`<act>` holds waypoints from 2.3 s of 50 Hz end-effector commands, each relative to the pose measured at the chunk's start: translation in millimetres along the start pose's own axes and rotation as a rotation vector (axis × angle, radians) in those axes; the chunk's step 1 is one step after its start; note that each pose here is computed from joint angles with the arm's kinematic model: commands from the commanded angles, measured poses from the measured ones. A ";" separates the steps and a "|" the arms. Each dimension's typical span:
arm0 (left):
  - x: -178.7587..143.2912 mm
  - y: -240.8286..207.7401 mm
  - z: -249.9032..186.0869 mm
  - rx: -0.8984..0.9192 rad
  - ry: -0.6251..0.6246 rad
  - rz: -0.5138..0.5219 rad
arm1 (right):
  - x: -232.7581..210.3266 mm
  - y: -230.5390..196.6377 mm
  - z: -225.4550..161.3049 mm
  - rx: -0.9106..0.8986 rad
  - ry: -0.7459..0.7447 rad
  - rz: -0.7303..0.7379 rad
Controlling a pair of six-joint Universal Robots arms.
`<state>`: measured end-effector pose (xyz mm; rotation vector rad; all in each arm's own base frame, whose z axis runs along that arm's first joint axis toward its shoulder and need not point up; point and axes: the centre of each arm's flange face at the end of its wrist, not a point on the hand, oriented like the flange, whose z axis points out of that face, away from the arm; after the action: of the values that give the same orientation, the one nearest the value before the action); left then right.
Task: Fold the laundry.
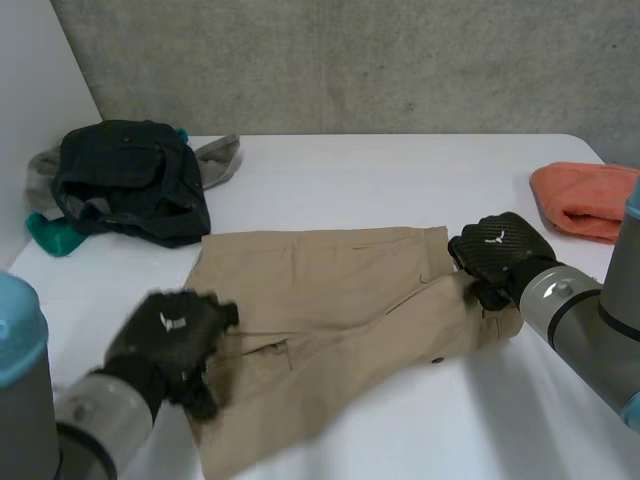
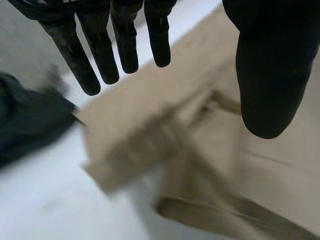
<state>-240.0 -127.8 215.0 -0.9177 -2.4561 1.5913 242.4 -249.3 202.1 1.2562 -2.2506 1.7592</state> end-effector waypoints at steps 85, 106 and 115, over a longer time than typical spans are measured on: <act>-38.3 -65.3 181.2 0.441 -0.240 0.204 | -0.8 48.9 111.0 -0.103 0.000 0.117; -46.8 -91.3 130.5 0.528 -0.256 0.148 | 57.1 -10.3 58.5 0.158 0.239 -0.415; -43.1 -82.8 126.2 0.513 -0.225 0.086 | -103.4 -30.8 29.6 0.538 -0.296 -0.536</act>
<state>-288.5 -279.6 241.9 -0.8295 -1.9639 2.3446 290.1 -289.4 204.0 1.6447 -1.4628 1.9951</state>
